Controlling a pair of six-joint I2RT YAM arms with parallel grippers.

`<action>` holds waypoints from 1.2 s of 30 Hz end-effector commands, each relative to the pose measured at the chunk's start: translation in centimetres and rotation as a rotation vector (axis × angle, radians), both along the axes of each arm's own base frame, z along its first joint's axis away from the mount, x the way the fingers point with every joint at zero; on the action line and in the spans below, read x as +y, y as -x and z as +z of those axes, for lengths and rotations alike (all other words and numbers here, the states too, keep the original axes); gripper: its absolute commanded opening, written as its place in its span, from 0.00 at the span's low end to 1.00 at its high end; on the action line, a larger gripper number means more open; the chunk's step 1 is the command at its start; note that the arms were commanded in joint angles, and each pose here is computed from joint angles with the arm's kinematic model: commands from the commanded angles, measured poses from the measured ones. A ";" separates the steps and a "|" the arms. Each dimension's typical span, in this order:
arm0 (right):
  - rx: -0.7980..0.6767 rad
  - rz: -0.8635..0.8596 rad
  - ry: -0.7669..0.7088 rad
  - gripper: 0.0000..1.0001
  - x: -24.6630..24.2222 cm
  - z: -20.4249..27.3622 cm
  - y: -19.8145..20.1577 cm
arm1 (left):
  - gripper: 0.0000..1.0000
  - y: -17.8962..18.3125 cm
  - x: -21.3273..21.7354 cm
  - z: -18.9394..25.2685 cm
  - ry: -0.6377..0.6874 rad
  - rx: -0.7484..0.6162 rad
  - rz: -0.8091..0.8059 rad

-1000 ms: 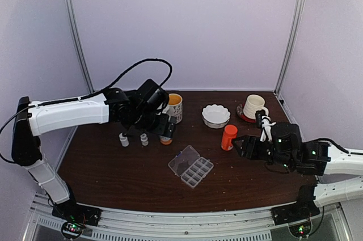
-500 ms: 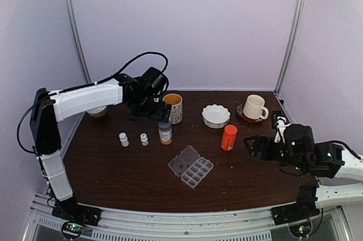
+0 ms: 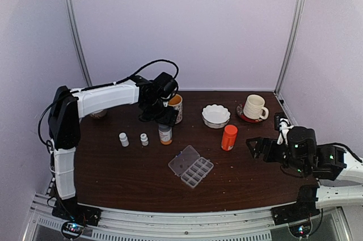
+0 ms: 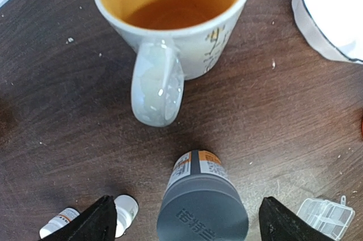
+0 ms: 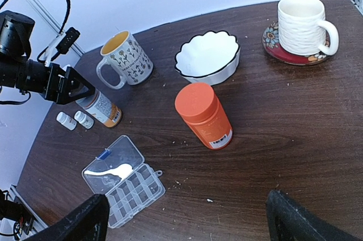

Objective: Sort the pills into containers
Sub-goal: Pick up the pill bottle from the center of the board, then pass from the left arm to the right

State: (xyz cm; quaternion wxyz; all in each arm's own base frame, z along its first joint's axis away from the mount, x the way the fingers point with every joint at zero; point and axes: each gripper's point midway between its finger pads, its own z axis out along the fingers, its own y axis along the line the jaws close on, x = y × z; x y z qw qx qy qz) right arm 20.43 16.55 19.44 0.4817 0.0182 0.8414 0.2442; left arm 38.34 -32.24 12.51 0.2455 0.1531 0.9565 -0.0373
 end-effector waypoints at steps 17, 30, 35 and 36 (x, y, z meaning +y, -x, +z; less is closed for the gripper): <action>0.005 -0.034 0.020 1.00 -0.9 -1.4 -0.1 | 0.60 -0.2 -0.7 -3.1 -0.022 0.083 -0.022; -0.027 0.079 -0.023 1.00 1.6 0.1 0.1 | 0.39 2.1 -1.3 8.3 0.107 -0.035 -0.139; -0.056 0.306 -0.131 1.00 6.3 2.0 1.4 | 0.38 7.4 -5.1 14.0 0.332 0.008 -0.361; -0.065 0.360 -0.155 1.00 7.3 2.6 1.9 | 0.38 8.6 -5.8 15.0 0.374 0.020 -0.410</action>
